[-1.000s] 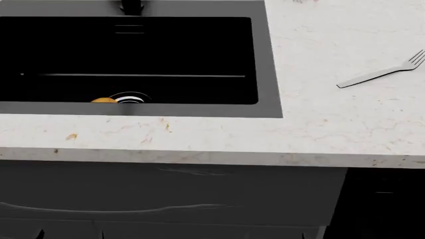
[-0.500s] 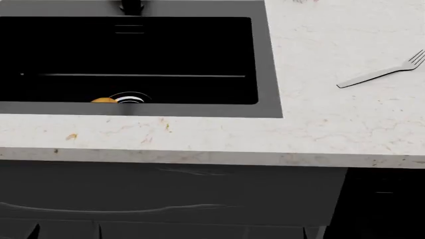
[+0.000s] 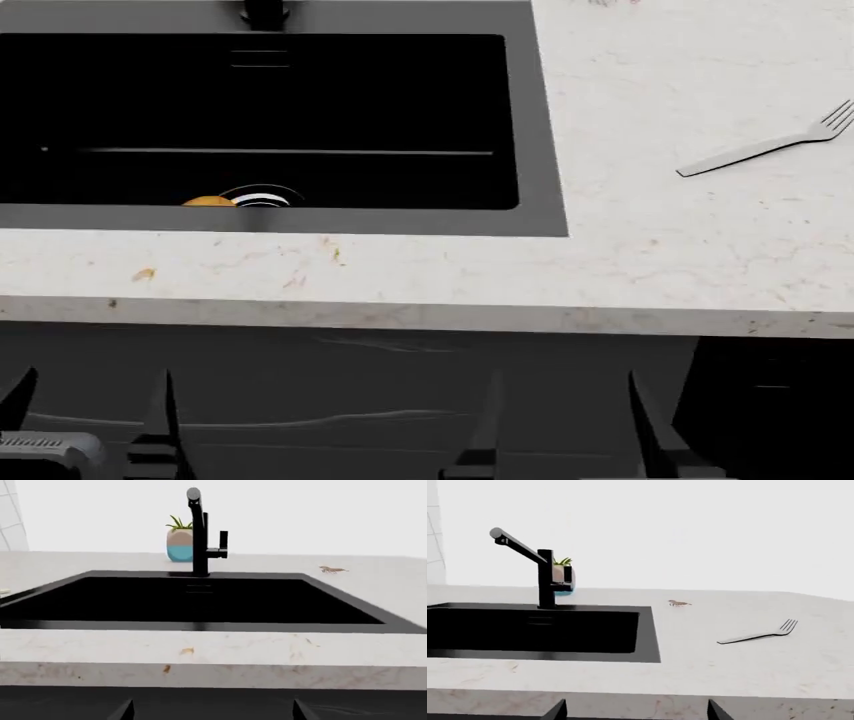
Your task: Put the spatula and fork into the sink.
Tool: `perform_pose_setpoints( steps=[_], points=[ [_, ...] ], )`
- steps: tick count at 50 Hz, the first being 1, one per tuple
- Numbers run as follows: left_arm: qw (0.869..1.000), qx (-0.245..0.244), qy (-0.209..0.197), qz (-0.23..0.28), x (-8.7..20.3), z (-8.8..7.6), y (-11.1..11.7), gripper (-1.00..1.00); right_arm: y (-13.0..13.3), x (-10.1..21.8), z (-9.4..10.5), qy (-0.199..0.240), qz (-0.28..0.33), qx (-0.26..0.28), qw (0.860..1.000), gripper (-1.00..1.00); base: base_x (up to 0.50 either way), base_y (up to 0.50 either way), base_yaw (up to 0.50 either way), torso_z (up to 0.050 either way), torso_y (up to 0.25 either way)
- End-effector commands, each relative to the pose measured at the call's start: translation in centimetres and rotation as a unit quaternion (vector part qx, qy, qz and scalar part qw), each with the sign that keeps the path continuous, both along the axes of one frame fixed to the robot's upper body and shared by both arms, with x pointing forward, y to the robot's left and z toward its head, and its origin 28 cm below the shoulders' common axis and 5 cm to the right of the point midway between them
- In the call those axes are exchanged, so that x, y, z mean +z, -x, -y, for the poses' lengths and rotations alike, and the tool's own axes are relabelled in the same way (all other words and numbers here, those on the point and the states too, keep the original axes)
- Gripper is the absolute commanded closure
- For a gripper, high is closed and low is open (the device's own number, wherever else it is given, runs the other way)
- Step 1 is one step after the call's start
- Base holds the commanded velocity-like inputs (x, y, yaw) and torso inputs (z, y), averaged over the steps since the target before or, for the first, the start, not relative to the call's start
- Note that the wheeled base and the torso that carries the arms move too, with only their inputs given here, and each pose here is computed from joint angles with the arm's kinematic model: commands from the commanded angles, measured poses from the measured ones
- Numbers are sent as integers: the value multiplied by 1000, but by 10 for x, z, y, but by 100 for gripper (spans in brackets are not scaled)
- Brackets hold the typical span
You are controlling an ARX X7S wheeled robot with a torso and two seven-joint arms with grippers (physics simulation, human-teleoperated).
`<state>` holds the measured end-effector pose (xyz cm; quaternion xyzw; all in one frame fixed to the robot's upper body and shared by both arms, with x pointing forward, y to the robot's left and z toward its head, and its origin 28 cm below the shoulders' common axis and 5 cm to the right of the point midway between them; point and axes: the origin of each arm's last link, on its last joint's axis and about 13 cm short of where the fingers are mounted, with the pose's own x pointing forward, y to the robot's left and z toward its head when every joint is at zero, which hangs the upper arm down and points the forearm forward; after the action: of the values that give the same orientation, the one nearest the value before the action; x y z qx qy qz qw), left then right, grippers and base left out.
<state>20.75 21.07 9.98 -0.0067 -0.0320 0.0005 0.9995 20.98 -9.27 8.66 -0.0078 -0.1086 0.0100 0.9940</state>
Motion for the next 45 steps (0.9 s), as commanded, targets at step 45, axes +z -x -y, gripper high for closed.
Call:
perform_pose_setpoints(
  steps=[45],
  points=[
    [999, 51, -12, 6, 188, -54, -63, -100, -53, 188, 22, -11, -20, 14, 1000, -100, 0, 0, 0, 0, 0]
  ],
)
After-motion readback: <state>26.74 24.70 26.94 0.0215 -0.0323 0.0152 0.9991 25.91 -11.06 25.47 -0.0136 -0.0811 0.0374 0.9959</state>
